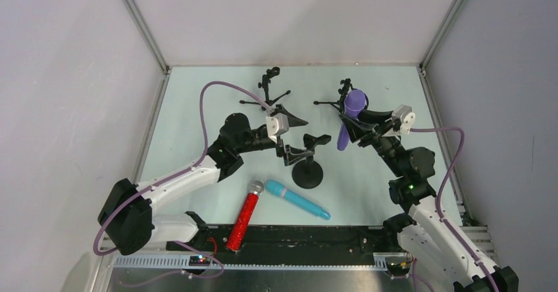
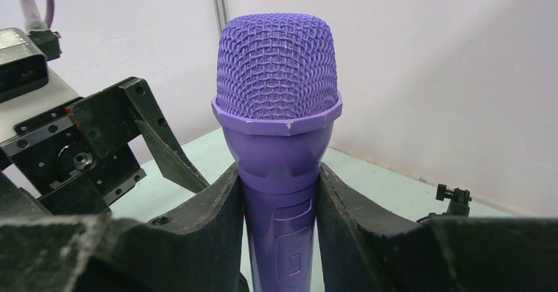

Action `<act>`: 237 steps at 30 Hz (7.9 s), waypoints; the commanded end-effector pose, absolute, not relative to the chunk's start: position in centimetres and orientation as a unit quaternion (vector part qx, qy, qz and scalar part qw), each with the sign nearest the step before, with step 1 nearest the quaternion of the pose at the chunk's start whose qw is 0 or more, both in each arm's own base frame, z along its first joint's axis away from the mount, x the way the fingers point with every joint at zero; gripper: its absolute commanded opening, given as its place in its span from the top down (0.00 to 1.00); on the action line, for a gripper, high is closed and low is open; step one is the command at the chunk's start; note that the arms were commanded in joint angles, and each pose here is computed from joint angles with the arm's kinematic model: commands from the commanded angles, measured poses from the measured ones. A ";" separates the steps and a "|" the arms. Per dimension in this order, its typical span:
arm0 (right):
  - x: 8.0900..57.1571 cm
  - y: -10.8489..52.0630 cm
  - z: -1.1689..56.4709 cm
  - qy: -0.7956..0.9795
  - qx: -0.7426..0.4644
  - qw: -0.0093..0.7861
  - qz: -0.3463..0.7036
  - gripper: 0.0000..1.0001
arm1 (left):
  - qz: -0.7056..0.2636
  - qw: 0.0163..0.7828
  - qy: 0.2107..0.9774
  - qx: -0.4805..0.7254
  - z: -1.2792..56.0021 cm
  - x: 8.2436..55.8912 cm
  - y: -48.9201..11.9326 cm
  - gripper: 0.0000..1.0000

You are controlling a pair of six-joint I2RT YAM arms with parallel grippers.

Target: Attach the microphones to the stand

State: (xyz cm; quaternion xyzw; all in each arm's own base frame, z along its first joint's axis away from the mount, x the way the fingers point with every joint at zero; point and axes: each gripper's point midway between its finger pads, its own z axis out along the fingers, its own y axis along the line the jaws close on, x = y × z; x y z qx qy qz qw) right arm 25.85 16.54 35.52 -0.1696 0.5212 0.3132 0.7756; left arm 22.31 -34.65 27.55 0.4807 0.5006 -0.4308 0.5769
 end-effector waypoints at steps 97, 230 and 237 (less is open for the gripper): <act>24.0 21.1 35.0 0.453 -0.219 0.790 0.349 1.00 | -0.435 0.556 0.474 0.526 24.7 22.5 -36.4 1.00; 21.4 16.9 23.4 0.616 -0.186 0.698 0.313 0.01 | -0.487 0.582 0.465 0.456 25.8 24.9 -37.7 1.00; 21.2 18.1 23.5 0.604 -0.210 0.695 0.327 0.04 | -0.487 0.604 0.445 0.447 28.8 24.6 -37.2 1.00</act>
